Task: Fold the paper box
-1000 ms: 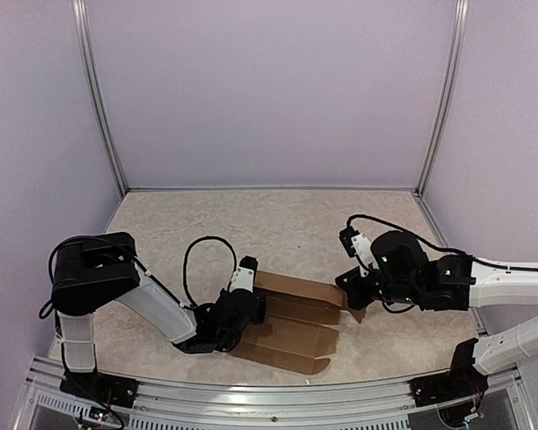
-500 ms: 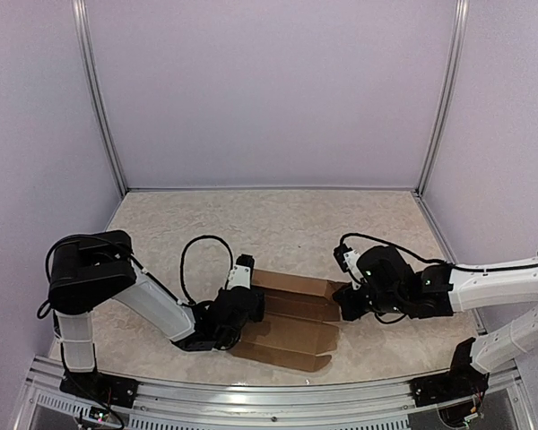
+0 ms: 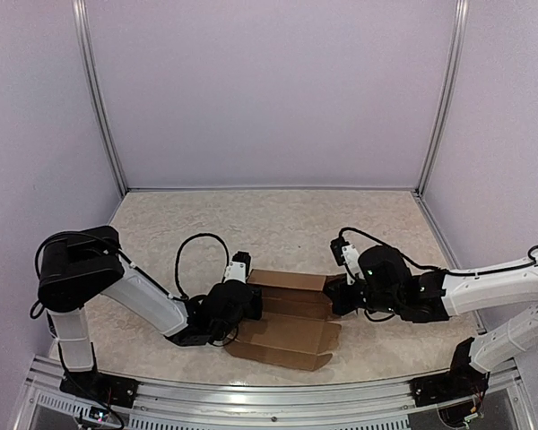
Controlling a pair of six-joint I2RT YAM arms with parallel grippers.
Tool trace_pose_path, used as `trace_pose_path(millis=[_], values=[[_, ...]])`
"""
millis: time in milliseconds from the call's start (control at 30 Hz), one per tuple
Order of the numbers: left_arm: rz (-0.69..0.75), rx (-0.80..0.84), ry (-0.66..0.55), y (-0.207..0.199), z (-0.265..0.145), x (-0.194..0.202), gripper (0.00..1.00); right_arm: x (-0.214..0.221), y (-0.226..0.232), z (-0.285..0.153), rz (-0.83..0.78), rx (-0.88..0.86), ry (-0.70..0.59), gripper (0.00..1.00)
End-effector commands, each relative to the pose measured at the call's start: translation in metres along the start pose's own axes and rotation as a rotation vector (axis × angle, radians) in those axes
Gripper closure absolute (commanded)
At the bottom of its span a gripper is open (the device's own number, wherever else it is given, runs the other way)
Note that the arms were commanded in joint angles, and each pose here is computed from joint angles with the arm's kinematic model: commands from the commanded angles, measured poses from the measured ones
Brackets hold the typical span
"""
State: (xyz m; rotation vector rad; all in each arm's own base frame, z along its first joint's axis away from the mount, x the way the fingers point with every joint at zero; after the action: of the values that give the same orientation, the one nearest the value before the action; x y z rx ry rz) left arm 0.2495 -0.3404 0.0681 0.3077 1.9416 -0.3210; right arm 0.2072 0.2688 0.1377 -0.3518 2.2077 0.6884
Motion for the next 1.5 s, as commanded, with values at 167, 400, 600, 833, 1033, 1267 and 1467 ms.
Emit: trace_pose_path(millis=[167,400,600,833,1033,1267,1467], values=[[-0.132,0.125,0.044,-0.017,-0.010,-0.027,1.00,-0.029,0.017,-0.009,0.031,-0.122,-0.167,1.00],[-0.199,0.206,0.064,-0.029,-0.014,-0.044,1.00,-0.047,0.034,-0.016,0.017,-0.220,-0.242,1.00],[-0.220,0.242,0.070,-0.036,-0.017,-0.052,1.00,-0.059,0.046,-0.017,-0.001,-0.261,-0.259,1.00],[-0.235,0.202,0.070,-0.024,-0.015,-0.049,1.00,-0.063,0.046,-0.031,-0.042,-0.251,-0.255,1.00],[-0.233,0.155,0.059,-0.011,-0.013,-0.046,1.00,-0.059,0.041,-0.044,-0.055,-0.237,-0.227,1.00],[-0.222,0.120,0.041,0.000,-0.012,-0.048,1.00,-0.056,0.045,-0.070,-0.109,-0.309,-0.220,1.00],[-0.249,0.127,0.017,0.010,-0.014,-0.057,1.00,-0.054,0.050,-0.103,-0.180,-0.398,-0.231,1.00]])
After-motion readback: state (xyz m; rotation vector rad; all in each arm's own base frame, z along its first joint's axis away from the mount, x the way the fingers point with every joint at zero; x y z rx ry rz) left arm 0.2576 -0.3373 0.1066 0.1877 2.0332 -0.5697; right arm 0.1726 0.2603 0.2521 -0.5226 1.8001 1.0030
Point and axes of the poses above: each gripper's point midway between its finger pads, its own z axis out along the fingers, its own y axis along the line the jaws close on, x = y × z, the point moved 4 cm from there along -z, back along the fingers, and after that the axes turned 6 degrees about z, right-handed, at the moved point
